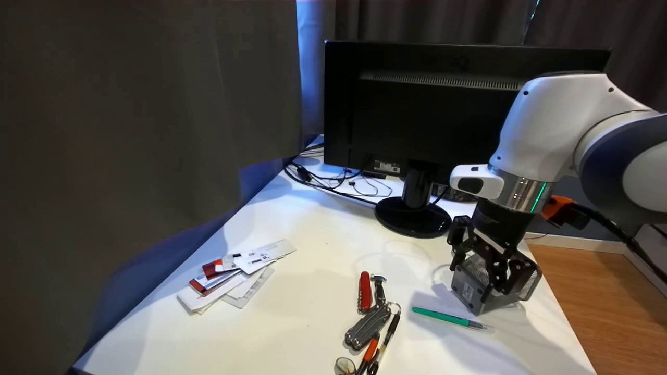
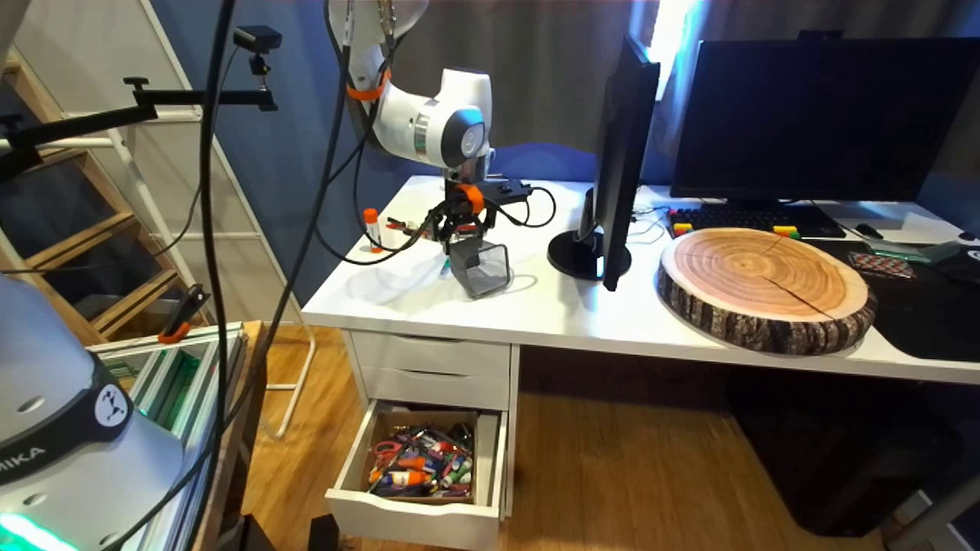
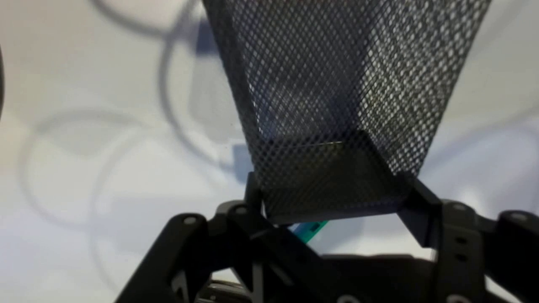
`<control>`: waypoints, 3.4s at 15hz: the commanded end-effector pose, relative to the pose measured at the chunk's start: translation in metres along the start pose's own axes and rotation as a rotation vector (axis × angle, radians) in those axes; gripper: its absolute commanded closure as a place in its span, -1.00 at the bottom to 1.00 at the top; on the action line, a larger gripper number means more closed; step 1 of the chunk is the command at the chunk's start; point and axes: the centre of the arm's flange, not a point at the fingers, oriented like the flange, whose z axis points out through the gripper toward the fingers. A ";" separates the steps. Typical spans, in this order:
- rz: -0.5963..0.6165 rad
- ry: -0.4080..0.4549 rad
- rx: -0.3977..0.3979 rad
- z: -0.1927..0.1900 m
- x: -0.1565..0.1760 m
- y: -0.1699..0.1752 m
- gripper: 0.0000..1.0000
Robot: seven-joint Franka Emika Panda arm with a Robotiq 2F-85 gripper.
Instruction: Put the green pen on the desk then flip the penholder over
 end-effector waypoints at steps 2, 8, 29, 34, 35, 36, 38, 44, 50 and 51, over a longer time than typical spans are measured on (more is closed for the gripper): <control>0.075 0.125 -0.062 -0.032 -0.015 -0.001 -0.05; 0.259 0.417 -0.127 -0.045 -0.043 -0.013 -0.05; 0.432 1.118 -0.369 0.015 -0.109 -0.062 -0.05; 0.496 1.168 -0.373 0.031 -0.115 -0.059 -0.05; 0.510 1.170 -0.366 0.033 -0.114 -0.059 -0.05; 0.515 1.166 -0.360 0.035 -0.114 -0.060 -0.31; 0.525 1.154 -0.356 0.033 -0.115 -0.061 -0.91; 0.553 1.044 -0.360 0.014 -0.126 -0.060 -1.00; 0.634 0.814 -0.335 -0.047 -0.103 -0.058 -1.00; 0.632 0.777 -0.326 -0.060 -0.096 -0.061 -1.00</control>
